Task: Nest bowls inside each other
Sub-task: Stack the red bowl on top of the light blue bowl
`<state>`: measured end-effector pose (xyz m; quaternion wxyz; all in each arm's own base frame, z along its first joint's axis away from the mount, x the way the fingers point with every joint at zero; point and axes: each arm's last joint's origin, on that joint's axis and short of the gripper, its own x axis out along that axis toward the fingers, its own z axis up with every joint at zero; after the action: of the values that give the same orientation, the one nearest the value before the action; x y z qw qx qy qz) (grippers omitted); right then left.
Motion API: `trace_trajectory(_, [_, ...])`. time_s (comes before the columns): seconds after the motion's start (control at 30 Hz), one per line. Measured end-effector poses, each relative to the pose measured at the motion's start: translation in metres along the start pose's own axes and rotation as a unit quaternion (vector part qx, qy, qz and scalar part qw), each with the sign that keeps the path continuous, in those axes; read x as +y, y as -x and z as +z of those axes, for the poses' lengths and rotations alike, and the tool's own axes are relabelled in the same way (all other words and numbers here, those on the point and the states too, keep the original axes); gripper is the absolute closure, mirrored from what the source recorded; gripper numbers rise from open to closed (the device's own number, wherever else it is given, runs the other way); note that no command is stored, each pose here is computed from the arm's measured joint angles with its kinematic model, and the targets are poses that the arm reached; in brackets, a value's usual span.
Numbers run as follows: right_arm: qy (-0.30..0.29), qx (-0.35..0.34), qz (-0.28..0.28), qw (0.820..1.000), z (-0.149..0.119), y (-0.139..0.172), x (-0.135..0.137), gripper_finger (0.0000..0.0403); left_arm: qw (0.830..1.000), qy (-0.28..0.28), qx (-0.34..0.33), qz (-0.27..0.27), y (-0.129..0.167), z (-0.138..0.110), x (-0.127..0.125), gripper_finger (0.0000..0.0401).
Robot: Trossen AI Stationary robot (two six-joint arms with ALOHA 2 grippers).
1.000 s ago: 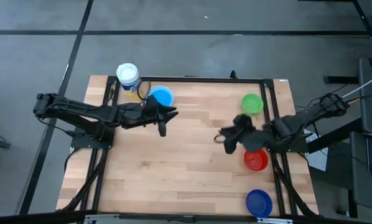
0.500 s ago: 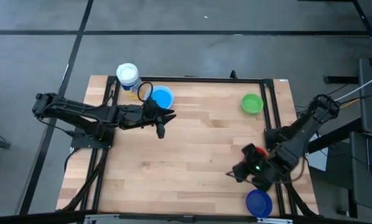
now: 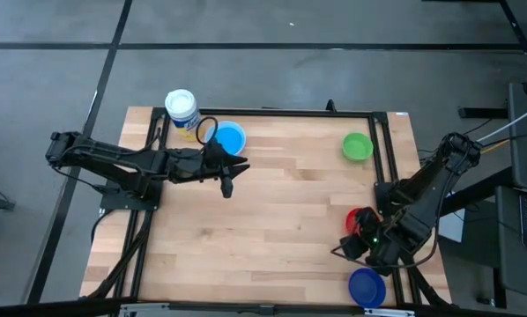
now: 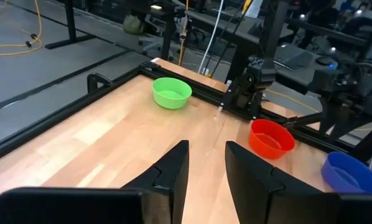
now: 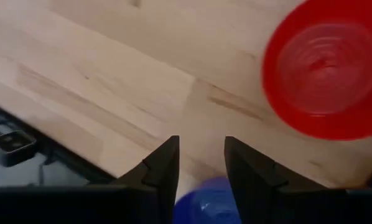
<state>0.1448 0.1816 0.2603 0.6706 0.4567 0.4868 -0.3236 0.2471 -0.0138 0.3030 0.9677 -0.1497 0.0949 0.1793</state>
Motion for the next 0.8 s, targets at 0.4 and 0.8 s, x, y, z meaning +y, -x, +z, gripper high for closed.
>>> trace_trajectory(0.4, [-0.034, -0.012, 0.011, 0.999, 0.0, -0.037, -0.006, 0.0266, 1.0, -0.008, 0.008, 0.002, 0.0, -0.002, 0.001, 0.0301])
trace_trajectory(0.8, [-0.038, -0.023, -0.009, 0.999, 0.006, -0.055, -0.017, 0.0261, 1.0, -0.007, 0.018, -0.006, 0.0, -0.003, 0.001, 0.0301])
